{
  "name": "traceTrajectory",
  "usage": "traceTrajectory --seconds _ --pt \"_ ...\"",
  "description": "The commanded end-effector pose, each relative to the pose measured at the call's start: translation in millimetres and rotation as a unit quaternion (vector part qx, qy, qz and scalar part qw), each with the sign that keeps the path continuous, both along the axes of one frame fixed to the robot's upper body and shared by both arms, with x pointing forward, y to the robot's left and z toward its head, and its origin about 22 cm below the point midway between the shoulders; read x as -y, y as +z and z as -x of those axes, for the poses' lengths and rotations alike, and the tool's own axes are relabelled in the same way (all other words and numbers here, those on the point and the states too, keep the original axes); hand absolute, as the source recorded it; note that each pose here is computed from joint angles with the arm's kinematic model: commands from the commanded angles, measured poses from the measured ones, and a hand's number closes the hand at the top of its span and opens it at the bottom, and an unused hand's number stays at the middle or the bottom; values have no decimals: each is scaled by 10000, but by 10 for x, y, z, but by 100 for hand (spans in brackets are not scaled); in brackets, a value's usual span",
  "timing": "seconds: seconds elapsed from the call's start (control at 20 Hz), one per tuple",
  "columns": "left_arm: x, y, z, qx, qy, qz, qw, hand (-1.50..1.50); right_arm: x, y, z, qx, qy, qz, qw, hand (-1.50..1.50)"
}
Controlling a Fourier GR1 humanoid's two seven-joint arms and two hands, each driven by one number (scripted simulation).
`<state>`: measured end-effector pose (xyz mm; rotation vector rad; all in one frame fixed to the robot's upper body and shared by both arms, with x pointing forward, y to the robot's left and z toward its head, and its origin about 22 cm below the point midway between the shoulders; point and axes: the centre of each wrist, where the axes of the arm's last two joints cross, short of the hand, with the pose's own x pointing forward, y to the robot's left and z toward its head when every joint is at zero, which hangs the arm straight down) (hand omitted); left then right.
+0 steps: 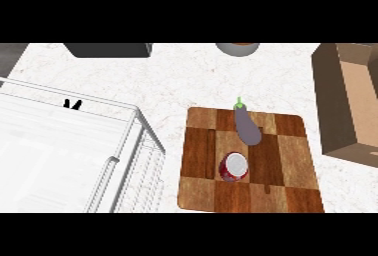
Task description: Pick the can from the cutting board and place it in the cardboard box
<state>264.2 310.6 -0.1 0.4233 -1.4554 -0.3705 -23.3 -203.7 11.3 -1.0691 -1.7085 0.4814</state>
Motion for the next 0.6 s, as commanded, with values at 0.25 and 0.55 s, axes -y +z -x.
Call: traceTrajectory --seconds 0.25,0.55 --pt "245 -124 -17 -15 -412 155 9990 0 -381 288 -129 -610 -496 198 9967 -150" --pt "278 -27 -96 -27 -532 182 9984 0 -465 382 -492 -981 -357 0 9945 -150"
